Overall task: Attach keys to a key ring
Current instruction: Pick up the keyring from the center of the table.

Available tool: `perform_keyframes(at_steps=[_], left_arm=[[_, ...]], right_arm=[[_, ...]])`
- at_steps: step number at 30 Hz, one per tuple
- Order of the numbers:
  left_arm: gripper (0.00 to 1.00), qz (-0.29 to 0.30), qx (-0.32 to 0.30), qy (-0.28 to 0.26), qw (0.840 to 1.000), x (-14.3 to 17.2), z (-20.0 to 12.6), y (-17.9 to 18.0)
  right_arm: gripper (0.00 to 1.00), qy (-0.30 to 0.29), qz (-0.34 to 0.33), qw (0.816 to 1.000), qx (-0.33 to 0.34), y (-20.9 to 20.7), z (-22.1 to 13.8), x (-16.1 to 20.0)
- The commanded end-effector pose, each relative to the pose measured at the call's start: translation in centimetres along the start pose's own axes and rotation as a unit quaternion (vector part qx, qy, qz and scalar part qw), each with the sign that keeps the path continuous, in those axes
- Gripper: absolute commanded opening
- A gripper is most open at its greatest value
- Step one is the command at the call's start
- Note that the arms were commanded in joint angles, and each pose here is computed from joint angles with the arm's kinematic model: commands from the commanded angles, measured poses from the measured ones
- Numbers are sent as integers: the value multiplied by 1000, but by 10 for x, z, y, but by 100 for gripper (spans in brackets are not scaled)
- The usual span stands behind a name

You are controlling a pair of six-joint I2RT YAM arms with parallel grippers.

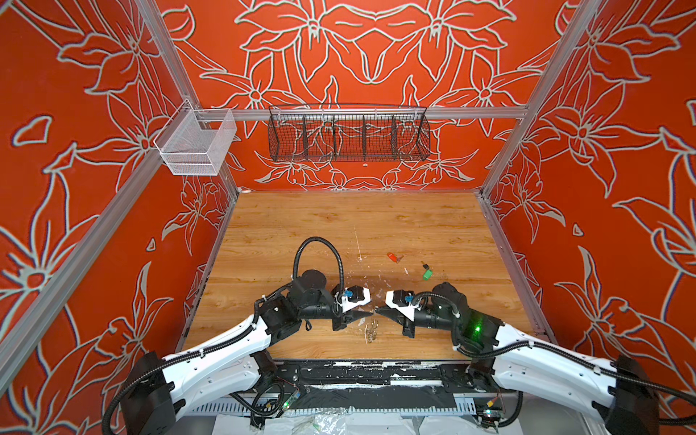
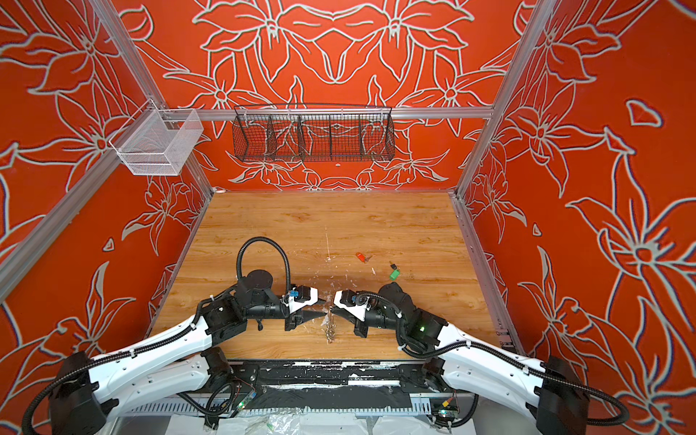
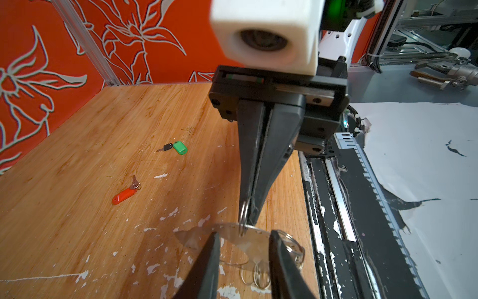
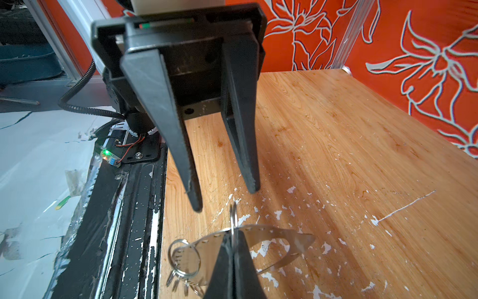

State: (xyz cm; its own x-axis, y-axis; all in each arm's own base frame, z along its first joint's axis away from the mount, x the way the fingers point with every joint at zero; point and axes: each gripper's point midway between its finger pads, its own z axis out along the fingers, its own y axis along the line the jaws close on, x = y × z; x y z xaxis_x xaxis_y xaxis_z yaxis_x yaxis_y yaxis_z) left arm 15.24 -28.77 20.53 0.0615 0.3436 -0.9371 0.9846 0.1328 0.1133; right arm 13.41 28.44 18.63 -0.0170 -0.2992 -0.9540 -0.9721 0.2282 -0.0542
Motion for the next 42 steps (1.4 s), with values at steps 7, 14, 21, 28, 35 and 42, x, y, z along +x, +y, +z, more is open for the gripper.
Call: perform_keyframes(at_steps=[7, 14, 21, 28, 35, 42], left_arm=[[27, 19, 37, -11, 999, -15, 0, -10], [26, 19, 44, -8, 999, -15, 2, -12], [26, 20, 43, -7, 999, -15, 2, -12], [24, 17, 47, 0, 999, -13, 5, -12], [20, 16, 50, 3, 999, -13, 7, -12], [15, 18, 51, 2, 999, -14, 6, -12]], right_arm=[[0, -22, -18, 999, -23, 8, -1, -13], [0, -22, -18, 999, -24, 8, 0, -13], [0, -25, -15, 999, -39, 12, 1, -16], [0, -25, -14, 999, -43, 13, 2, -17], [0, -23, -13, 999, -44, 13, 3, -16], [0, -18, -11, 999, -45, 12, 7, -15]])
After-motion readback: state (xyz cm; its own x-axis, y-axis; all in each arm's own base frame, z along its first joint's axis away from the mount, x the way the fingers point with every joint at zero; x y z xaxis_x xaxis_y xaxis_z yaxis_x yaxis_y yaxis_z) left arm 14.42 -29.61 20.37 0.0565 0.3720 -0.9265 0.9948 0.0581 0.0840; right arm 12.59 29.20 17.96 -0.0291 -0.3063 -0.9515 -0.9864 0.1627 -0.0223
